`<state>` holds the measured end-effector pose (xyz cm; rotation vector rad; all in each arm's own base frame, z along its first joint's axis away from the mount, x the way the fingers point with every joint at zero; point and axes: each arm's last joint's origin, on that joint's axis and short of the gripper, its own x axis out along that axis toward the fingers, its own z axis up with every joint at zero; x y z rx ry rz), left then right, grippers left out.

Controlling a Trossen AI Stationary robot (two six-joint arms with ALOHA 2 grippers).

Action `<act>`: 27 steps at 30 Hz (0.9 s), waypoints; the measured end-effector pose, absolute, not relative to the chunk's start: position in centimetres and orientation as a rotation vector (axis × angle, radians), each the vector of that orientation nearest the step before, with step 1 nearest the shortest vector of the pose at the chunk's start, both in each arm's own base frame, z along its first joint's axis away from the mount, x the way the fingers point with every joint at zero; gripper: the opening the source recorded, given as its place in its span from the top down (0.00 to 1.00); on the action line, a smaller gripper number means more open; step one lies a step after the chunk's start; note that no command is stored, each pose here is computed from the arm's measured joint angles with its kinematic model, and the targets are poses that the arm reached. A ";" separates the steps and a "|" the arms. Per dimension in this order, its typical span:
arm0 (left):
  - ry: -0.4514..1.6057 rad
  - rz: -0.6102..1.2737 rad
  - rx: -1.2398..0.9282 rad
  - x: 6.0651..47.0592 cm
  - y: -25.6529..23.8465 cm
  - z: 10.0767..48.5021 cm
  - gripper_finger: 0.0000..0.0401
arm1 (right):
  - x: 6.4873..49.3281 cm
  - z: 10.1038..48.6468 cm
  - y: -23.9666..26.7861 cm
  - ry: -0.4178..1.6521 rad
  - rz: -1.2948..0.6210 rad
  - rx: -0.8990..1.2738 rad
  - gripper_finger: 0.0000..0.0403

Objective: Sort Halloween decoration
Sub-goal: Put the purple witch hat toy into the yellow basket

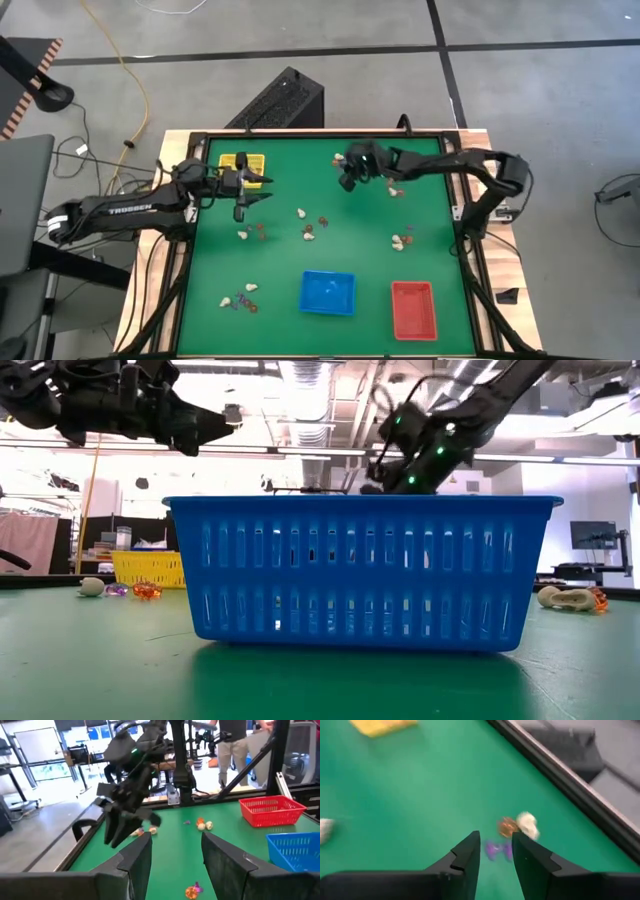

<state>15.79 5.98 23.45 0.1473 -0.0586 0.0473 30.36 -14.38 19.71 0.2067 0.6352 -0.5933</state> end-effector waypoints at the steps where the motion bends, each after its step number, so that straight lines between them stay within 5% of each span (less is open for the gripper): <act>1: -0.060 0.049 0.148 15.8 6.0 23.5 0.60 | 30.6 19.4 -15.1 0.654 -0.601 0.233 0.62; 11: -0.036 0.048 0.139 16.1 6.1 23.1 0.60 | 31.7 16.3 -20.8 0.771 -0.680 0.376 0.56; 27: -0.029 0.050 0.158 16.1 6.1 23.0 0.60 | 31.9 15.4 -21.0 0.819 -0.664 0.395 0.68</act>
